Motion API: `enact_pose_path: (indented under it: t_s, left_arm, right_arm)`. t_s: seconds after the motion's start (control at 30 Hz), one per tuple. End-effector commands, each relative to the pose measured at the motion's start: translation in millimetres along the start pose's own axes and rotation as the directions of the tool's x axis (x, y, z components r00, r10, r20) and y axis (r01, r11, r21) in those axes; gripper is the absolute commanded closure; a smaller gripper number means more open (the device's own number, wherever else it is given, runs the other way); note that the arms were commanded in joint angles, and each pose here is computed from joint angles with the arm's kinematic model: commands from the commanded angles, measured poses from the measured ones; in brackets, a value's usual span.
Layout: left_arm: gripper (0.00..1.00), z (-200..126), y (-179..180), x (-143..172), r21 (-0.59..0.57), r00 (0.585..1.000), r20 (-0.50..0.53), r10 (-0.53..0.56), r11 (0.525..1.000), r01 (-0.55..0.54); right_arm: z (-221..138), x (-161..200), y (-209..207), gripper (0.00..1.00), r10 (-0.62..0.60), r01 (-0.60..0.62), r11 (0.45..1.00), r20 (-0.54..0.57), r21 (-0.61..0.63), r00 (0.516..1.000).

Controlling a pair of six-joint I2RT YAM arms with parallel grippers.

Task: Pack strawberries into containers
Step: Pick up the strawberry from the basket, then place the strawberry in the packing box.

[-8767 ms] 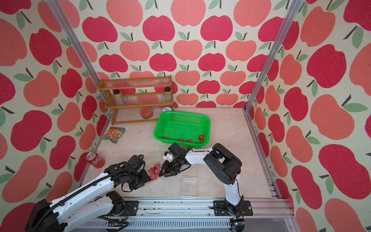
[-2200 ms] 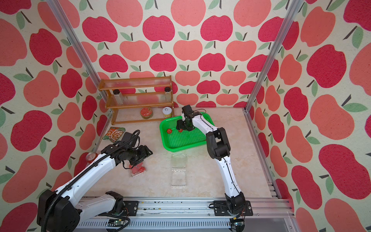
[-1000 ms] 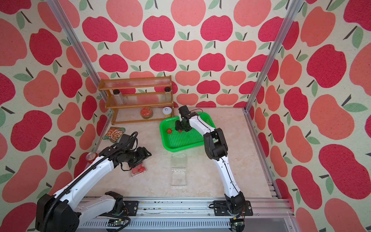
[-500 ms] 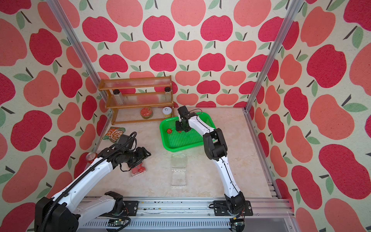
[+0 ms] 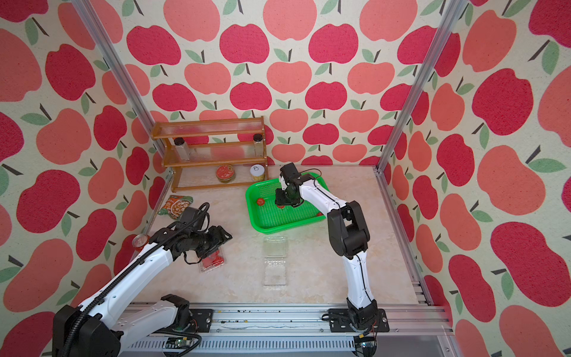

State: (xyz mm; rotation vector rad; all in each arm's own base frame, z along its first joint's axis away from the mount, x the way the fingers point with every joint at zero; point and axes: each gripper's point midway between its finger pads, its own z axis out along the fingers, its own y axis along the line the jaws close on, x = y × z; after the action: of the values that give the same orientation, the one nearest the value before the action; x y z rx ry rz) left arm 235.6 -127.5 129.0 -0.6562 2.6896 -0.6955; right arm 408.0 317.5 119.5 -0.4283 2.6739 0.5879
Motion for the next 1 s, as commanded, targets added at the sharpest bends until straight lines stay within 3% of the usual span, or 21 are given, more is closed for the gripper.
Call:
enact_pose_path:
  t_s: [0.0,0.13,0.27,0.4,0.57,0.77,0.97]
  left_arm:
    - [0.29,-2.4,-5.0,-2.4,0.019,1.0,0.005,0.027,0.999,-0.027]
    - [0.29,-4.3,-11.1,-6.4,0.027,0.999,0.012,0.035,0.999,-0.036]
    - [0.29,-7.9,-18.5,-10.3,0.041,0.999,0.023,0.045,0.998,-0.046]
    - [0.29,-2.1,-21.6,-12.1,0.027,0.999,0.014,0.044,0.999,-0.044]
    - [0.29,-4.2,-28.0,-13.5,0.021,0.998,0.028,0.054,0.998,-0.055]
    - [0.29,-8.6,-30.4,-10.9,0.002,0.997,0.031,0.07,0.998,-0.07]
    - [0.29,-11.5,-26.8,-8.6,-0.004,0.997,0.037,0.062,0.998,-0.062]
  right_arm:
    - [-47.0,14.3,20.7,0.57,-0.006,0.007,0.997,0.015,-0.071,1.0]
    - [-82.4,52.2,40.1,0.57,-0.043,0.041,0.995,-0.013,-0.094,0.999]
    - [-103.6,111.9,60.0,0.57,-0.095,0.084,0.99,-0.105,-0.109,0.99]
    - [-108.3,177.9,79.0,0.57,-0.107,0.077,0.985,-0.199,-0.154,0.974]
    - [-100.5,235.4,86.3,0.56,-0.084,0.037,0.985,-0.278,-0.171,0.957]
    - [-72.6,276.3,80.2,0.56,-0.061,0.004,0.989,-0.378,-0.149,0.924]
    - [-50.0,280.6,79.6,0.52,-0.055,-0.002,0.99,-0.41,-0.138,0.911]
